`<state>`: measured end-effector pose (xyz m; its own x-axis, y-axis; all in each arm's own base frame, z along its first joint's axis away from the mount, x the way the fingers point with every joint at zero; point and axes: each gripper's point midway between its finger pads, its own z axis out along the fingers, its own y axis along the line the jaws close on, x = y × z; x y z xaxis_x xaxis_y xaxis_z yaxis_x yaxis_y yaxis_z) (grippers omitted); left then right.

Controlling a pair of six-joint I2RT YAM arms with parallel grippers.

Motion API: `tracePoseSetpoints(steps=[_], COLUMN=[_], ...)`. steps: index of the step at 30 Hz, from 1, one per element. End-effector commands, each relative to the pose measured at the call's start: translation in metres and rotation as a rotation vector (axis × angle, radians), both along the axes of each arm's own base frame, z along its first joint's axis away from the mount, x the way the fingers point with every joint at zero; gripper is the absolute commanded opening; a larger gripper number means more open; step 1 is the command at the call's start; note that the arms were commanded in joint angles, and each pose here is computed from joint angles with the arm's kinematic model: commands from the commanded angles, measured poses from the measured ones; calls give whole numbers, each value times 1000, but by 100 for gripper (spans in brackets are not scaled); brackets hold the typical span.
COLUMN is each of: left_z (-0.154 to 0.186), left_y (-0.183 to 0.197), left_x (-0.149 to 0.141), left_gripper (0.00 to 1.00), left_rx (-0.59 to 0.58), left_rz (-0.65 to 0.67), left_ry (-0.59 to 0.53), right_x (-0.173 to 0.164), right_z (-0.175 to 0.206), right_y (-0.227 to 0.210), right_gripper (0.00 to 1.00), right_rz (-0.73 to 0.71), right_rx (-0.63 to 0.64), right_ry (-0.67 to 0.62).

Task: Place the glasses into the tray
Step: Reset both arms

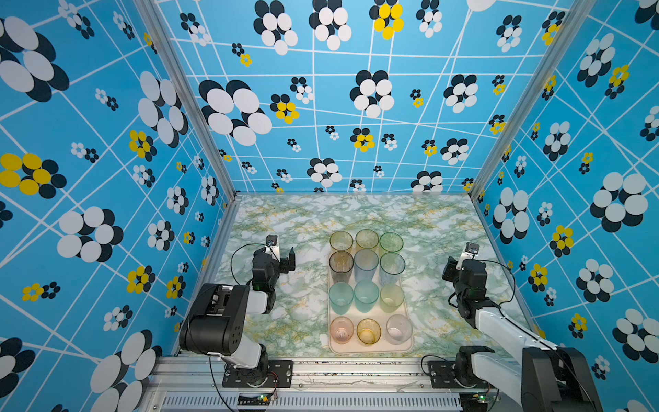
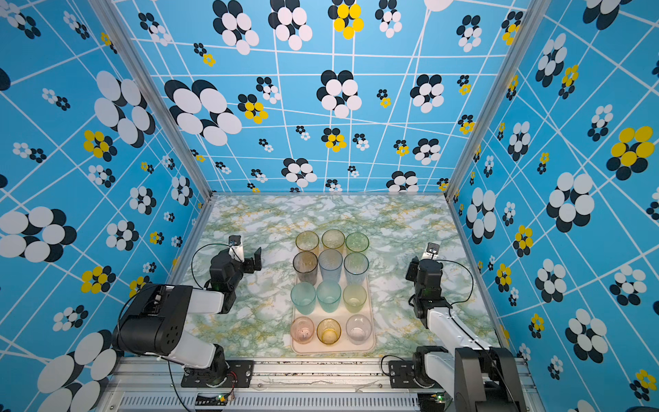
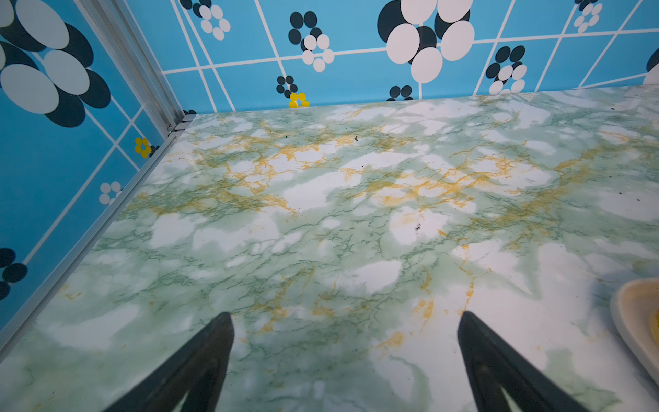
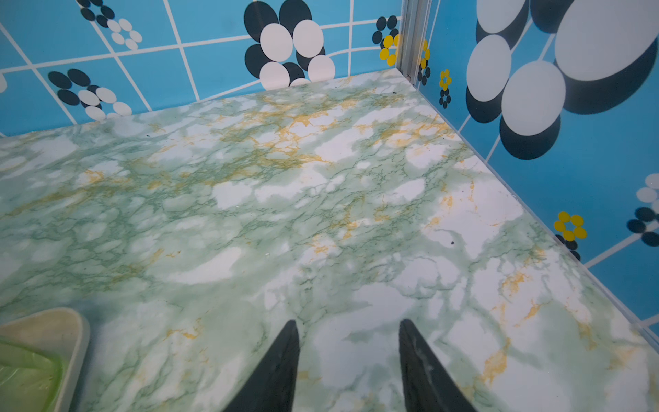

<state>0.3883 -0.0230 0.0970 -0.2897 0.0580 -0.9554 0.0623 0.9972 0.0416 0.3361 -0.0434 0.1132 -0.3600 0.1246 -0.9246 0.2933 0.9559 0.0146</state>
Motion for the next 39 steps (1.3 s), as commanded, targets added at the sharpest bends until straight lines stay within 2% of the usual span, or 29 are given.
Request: tracePoseSetpoints(steps=[1, 6, 14, 18, 20, 21, 23, 24, 39], left_z=[3, 3, 2, 2, 1, -1, -1, -1, -2], left_y=[1, 1, 0, -1, 0, 2, 5, 6, 12], left_x=[-1, -2, -1, 1, 4, 5, 8, 9, 10], left_gripper=[99, 99, 99, 99, 99, 99, 99, 99, 99], left_rx=[16, 15, 13, 9, 7, 1, -23, -29, -30], left_rz=[7, 6, -1, -13, -12, -5, -5, -1, 27], left_ry=[-20, -21, -17, -6, 7, 23, 38, 41, 47], right_x=[16, 29, 46, 55, 56, 56, 56, 56, 56], right_z=[24, 11, -10, -16, -16, -16, -17, -16, -16], right_y=[-4, -8, 4, 9, 10, 10, 10, 10, 10], right_gripper=[48, 48, 48, 49, 54, 61, 83, 99, 99], right_rz=[-19, -33, 46, 72, 81, 82, 82, 81, 82], right_rx=[-19, -41, -45, -42, -43, -43, -43, -43, -47], right_ry=[-161, -166, -143, -69, -73, -73, -70, -72, -71])
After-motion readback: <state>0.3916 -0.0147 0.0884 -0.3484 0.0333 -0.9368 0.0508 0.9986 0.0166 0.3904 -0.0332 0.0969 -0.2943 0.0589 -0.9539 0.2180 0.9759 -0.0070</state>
